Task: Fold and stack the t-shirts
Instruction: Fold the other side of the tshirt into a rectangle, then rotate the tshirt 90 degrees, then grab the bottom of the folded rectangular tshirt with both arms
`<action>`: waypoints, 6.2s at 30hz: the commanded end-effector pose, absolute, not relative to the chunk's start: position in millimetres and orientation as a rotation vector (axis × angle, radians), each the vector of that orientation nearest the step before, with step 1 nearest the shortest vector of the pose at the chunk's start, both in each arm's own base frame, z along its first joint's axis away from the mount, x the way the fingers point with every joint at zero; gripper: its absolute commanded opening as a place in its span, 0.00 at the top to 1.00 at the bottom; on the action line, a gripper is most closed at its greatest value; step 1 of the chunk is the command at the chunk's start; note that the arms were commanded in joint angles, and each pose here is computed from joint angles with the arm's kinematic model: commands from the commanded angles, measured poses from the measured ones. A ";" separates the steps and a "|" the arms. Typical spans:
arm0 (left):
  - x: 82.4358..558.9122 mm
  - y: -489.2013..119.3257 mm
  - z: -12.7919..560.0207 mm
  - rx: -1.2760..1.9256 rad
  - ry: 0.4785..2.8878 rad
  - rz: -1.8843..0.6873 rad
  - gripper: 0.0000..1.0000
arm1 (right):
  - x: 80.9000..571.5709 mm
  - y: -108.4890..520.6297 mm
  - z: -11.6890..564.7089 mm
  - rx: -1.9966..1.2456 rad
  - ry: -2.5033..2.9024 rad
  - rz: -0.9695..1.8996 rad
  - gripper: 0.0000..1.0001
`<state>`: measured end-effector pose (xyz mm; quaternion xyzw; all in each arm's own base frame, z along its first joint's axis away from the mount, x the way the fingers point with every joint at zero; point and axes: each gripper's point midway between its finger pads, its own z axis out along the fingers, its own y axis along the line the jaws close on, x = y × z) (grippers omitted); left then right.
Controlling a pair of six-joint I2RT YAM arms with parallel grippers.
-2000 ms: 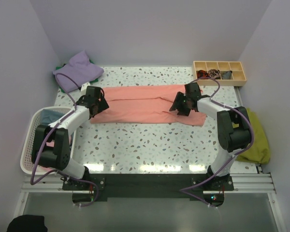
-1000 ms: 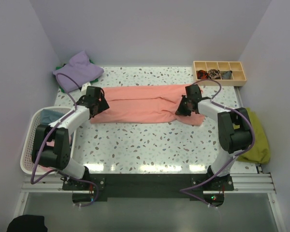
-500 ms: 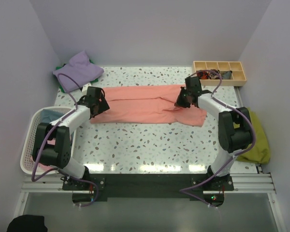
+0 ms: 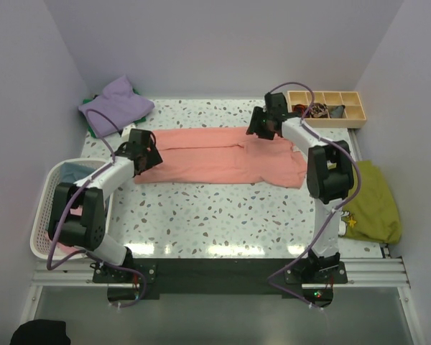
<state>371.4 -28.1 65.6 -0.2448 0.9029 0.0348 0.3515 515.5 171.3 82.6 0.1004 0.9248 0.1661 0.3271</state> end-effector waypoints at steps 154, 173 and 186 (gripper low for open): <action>206.6 -270.5 148.9 0.171 2.116 -0.946 0.11 | 268.9 221.8 101.3 -0.283 2.449 0.575 0.11; 97.5 -272.5 63.2 0.249 2.290 -0.763 0.12 | 277.2 256.3 83.7 -0.309 2.448 0.728 0.11; 121.7 -274.6 73.5 0.198 2.182 -0.610 0.11 | 281.9 262.9 62.1 -0.339 2.498 0.708 0.11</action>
